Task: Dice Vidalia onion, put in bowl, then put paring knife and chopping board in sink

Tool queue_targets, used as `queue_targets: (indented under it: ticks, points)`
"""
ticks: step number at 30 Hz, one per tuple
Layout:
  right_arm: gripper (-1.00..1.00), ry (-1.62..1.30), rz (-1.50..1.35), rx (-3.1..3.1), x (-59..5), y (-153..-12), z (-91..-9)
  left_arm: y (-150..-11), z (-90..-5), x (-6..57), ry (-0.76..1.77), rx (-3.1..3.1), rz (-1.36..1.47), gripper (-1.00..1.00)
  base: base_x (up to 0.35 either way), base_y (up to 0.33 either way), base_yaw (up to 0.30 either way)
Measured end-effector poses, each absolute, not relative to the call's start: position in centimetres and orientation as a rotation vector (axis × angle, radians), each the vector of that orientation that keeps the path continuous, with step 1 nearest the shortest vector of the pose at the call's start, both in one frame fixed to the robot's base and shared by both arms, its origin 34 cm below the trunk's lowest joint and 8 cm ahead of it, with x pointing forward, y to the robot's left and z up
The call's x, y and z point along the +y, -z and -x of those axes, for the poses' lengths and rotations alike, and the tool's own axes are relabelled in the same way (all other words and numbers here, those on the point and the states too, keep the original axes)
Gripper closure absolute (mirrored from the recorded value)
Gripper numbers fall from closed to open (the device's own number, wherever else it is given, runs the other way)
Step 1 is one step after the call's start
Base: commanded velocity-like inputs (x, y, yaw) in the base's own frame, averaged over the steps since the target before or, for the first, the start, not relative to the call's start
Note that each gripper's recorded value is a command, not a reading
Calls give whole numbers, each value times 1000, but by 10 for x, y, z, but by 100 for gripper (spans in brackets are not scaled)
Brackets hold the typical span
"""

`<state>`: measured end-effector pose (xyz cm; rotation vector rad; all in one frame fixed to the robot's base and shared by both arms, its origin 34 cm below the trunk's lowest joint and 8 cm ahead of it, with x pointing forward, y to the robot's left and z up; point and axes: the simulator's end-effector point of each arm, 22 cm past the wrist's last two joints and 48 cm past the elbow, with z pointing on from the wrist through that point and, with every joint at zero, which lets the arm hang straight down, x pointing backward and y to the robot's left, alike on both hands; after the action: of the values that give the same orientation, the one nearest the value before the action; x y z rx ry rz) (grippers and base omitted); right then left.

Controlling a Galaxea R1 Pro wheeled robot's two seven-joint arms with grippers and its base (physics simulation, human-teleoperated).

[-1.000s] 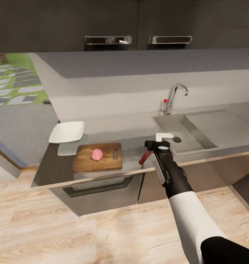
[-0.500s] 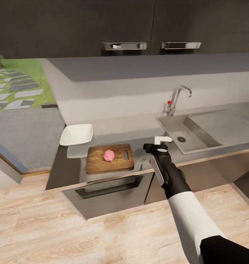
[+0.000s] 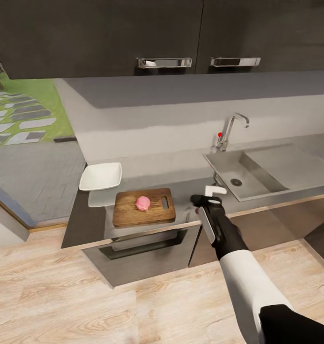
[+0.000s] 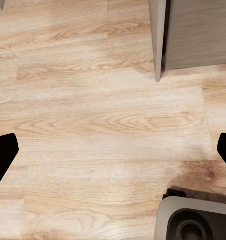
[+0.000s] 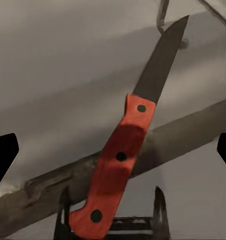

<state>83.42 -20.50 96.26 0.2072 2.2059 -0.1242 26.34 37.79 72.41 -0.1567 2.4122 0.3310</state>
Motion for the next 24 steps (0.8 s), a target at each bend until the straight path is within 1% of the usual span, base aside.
queue_targets:
  ticks: [5,11,20,24]
  points:
    - [-100,125,-276,2224,-221,-954,-830,-724,-263,378,-331,2412,157,-100,0,0,0]
    - [-100,126,-300,2252,-226,-940,-825,-724,-263,378,-332,2413,156,-100,7,0,0]
    - [-100,127,-299,2267,-225,-933,-822,-724,-263,378,-332,2413,156,-100,78,0,0]
    - [-100,128,-296,2274,-225,-930,-821,-724,-263,378,-332,2413,157,-100,6,119,0]
